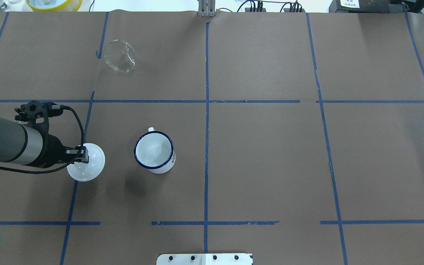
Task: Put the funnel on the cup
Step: 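Lower the white funnel onto the table and open the left gripper, then move the left gripper to the clear glass funnel farther from the robot, then grasp the clear glass funnel with the left gripper and lift it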
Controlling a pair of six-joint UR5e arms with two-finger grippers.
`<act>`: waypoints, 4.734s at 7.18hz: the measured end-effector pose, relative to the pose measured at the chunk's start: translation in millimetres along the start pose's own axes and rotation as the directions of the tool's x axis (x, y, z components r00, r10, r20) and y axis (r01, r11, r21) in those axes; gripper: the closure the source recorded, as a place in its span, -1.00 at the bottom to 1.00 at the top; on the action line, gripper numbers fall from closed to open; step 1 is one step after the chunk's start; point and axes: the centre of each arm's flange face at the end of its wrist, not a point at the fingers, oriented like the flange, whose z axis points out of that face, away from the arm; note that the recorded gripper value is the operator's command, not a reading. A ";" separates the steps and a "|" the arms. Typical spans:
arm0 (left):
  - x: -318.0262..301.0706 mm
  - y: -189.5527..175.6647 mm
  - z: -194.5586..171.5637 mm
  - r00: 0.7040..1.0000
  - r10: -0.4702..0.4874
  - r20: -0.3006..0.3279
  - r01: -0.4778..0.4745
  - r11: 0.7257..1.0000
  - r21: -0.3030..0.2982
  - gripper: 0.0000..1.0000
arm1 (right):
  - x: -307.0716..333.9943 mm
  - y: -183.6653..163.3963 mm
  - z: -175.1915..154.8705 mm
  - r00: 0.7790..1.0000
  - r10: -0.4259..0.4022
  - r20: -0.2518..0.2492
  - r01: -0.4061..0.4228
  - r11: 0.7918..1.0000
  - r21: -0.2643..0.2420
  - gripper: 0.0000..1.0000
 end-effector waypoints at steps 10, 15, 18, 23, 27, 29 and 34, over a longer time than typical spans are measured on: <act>-1.7 4.4 66.5 0.999 0.014 0.044 -0.012 0.998 -0.056 -1.00 | 0.2 0.1 0.2 1.000 0.000 0.000 0.000 1.000 0.000 -1.00; 5.8 -24.1 17.3 0.998 -0.065 -0.019 0.066 0.997 0.035 -1.00 | -0.1 0.0 -0.1 1.000 0.000 0.000 0.000 1.000 0.000 -1.00; 14.7 -91.0 -37.7 0.879 -0.448 -0.163 0.474 0.856 0.204 -1.00 | -0.1 0.0 -0.1 1.000 0.000 0.000 0.000 1.000 0.000 -1.00; 90.6 -178.2 -5.0 0.358 -0.791 -0.497 0.931 0.344 0.123 -1.00 | -0.1 0.0 -0.1 1.000 0.000 0.000 0.000 1.000 0.000 -1.00; 59.7 -236.9 66.2 0.236 -0.760 -0.606 0.971 0.211 0.114 -1.00 | -0.1 0.0 -0.1 1.000 0.000 0.000 0.000 1.000 0.000 -1.00; 51.3 -273.5 83.1 0.218 -0.751 -0.623 0.976 0.178 0.127 -1.00 | -0.1 0.0 -0.1 1.000 0.000 0.000 0.000 1.000 0.000 -1.00; 46.0 -295.1 106.5 0.221 -0.745 -0.629 0.975 0.178 0.132 0.20 | -0.1 0.0 -0.1 1.000 0.000 0.000 0.000 1.000 0.000 -1.00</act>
